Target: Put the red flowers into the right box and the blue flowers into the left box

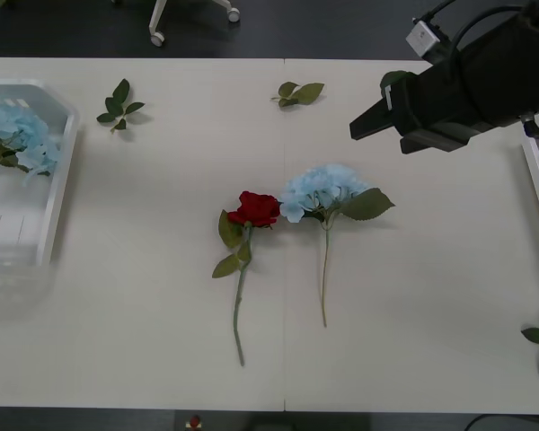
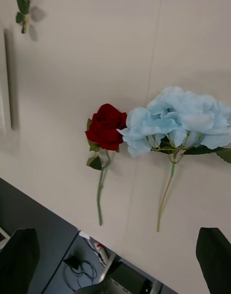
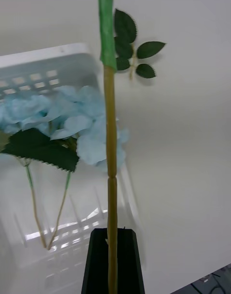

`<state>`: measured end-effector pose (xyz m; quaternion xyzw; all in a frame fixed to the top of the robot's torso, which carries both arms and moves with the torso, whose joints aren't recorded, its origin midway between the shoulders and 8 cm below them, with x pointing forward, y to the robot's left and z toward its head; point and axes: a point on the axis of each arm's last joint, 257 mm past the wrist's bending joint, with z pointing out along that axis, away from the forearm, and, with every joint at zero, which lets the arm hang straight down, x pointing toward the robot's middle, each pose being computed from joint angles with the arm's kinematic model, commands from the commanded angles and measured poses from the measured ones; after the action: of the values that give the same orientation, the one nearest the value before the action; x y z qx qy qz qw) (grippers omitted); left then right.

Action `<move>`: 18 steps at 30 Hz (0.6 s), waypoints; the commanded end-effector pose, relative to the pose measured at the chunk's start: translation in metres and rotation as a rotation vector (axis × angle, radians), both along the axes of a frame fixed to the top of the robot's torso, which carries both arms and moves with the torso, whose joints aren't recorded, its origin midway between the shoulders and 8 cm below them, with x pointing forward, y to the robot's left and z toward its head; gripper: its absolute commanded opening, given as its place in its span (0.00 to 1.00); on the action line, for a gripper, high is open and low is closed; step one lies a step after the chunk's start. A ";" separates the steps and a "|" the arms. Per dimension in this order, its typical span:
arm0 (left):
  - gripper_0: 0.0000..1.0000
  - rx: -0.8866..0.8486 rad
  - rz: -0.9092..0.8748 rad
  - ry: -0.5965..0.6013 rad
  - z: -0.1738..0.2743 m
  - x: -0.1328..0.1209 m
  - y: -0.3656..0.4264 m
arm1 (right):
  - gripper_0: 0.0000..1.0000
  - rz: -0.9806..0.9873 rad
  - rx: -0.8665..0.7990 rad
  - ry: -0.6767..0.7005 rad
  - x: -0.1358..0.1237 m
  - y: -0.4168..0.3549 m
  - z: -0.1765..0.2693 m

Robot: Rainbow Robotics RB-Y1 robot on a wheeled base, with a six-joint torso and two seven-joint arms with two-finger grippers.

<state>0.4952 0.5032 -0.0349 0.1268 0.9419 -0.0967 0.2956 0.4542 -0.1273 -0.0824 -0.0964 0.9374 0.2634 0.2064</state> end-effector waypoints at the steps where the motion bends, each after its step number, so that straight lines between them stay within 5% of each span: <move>1: 0.00 0.106 0.083 -0.006 0.015 -0.009 0.041 | 0.95 -0.015 -0.026 -0.015 -0.001 0.016 0.001; 18: 0.00 0.376 0.159 0.083 -0.069 -0.034 0.129 | 0.95 0.006 -0.252 -0.087 0.020 0.030 -0.112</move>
<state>0.4643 0.6193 -0.1124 0.0913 0.9647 0.0742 0.2357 0.4672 -0.1024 -0.2033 -0.1442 0.9543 0.1377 0.2225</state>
